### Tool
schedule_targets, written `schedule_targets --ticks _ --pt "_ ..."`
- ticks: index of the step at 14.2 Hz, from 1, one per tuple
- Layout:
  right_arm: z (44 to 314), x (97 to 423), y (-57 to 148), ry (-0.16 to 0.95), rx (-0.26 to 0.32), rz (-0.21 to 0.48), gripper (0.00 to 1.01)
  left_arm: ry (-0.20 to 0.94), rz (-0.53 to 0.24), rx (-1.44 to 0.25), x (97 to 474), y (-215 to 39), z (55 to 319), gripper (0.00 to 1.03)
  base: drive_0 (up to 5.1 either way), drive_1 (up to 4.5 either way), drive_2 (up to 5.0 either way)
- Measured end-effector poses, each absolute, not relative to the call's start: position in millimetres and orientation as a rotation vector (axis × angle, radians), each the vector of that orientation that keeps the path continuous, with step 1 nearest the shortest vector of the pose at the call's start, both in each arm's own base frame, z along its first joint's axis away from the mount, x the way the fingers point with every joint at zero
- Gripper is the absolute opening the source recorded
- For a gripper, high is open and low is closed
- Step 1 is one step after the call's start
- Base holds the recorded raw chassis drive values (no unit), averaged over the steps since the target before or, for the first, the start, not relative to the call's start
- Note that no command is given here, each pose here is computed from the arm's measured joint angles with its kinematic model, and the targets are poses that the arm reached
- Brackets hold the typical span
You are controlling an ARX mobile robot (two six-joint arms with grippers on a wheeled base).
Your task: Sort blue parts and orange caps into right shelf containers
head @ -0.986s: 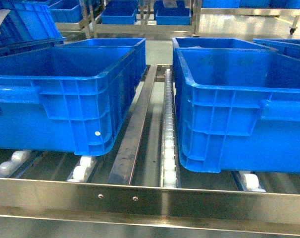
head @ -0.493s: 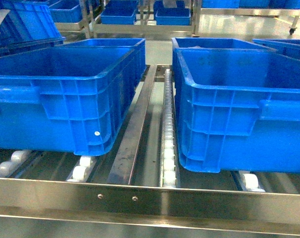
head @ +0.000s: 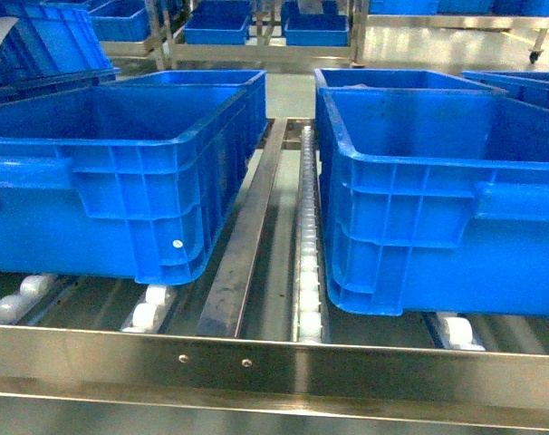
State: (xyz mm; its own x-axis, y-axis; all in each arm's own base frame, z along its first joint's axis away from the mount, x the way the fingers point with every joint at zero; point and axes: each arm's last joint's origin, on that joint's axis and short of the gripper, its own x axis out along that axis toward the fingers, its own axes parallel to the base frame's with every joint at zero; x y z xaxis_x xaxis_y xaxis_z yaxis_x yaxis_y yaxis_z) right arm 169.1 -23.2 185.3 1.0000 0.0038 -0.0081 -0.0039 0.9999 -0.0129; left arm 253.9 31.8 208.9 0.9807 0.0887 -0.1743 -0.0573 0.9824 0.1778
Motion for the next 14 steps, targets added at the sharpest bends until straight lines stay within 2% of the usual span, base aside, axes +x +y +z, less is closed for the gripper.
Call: schedule_targets --ticks 14 --pt "185.3 169.1 -23.2 0.008 -0.013 0.004 0.43 0.183 0.074 0.173 253.9 31.8 208.8 0.44 0.0 0.0 0.0"
